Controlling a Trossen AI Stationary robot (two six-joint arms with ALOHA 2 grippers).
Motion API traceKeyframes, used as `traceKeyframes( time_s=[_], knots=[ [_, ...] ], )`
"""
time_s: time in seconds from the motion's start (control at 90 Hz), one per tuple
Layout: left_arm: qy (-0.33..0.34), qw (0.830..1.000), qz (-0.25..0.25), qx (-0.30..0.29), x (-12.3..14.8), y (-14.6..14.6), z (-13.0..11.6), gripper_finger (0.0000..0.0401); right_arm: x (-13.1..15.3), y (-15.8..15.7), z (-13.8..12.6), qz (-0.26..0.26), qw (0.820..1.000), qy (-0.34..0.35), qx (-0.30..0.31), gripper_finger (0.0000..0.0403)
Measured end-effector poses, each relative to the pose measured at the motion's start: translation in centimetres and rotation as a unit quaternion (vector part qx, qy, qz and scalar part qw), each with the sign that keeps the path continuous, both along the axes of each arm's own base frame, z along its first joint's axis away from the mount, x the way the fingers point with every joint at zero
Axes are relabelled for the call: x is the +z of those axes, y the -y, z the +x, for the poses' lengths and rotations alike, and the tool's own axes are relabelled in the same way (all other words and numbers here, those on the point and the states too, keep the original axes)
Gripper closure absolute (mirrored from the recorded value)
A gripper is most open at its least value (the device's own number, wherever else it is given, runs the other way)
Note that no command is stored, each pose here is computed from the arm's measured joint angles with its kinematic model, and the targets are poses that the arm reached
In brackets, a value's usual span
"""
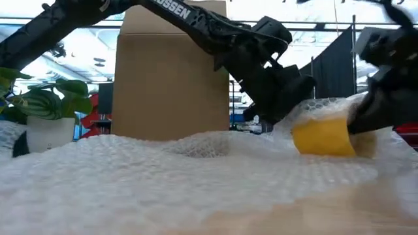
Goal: Wrap mug
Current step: Wrap the yellow mug with the bubble wrap
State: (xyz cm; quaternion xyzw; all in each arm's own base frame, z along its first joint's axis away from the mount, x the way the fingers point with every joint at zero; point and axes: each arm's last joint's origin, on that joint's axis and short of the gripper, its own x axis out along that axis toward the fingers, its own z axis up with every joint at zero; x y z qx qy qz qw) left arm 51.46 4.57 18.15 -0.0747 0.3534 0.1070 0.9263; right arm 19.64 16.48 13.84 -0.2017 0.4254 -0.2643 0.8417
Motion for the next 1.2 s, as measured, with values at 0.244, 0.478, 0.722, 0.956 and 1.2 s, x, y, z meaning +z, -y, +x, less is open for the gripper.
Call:
traceKeyframes(
  time_s=[0.244, 0.478, 0.722, 0.956, 1.2],
  knots=[
    [-0.003, 1.0, 0.026, 0.005, 1.3, -0.2, 0.1, 0.0302, 2.5, -0.6, -2.5, 0.03, 0.999, 0.026, -0.014, 0.0403],
    [0.002, 0.998, 0.068, 0.013, 2.7, -0.4, 0.4, 0.0302, 0.2, 0.5, -3.0, 0.017, 0.996, 0.064, -0.053, 0.0403],
    [-0.024, 0.995, 0.09, 0.026, 2.2, -0.8, 0.2, 0.0302, -3.5, 3.3, -1.0, -0.026, 0.984, 0.152, -0.093, 0.0403],
    [-0.026, 0.995, 0.089, 0.029, 1.9, -1.0, 0.1, 0.0302, -5.3, 4.9, 1.4, -0.057, 0.98, 0.154, -0.113, 0.0403],
    [-0.031, 0.996, 0.079, 0.024, 1.5, -0.7, 0.1, 0.0302, -4.3, 5.2, 1.8, -0.058, 0.975, 0.178, -0.116, 0.0403]
  ],
)
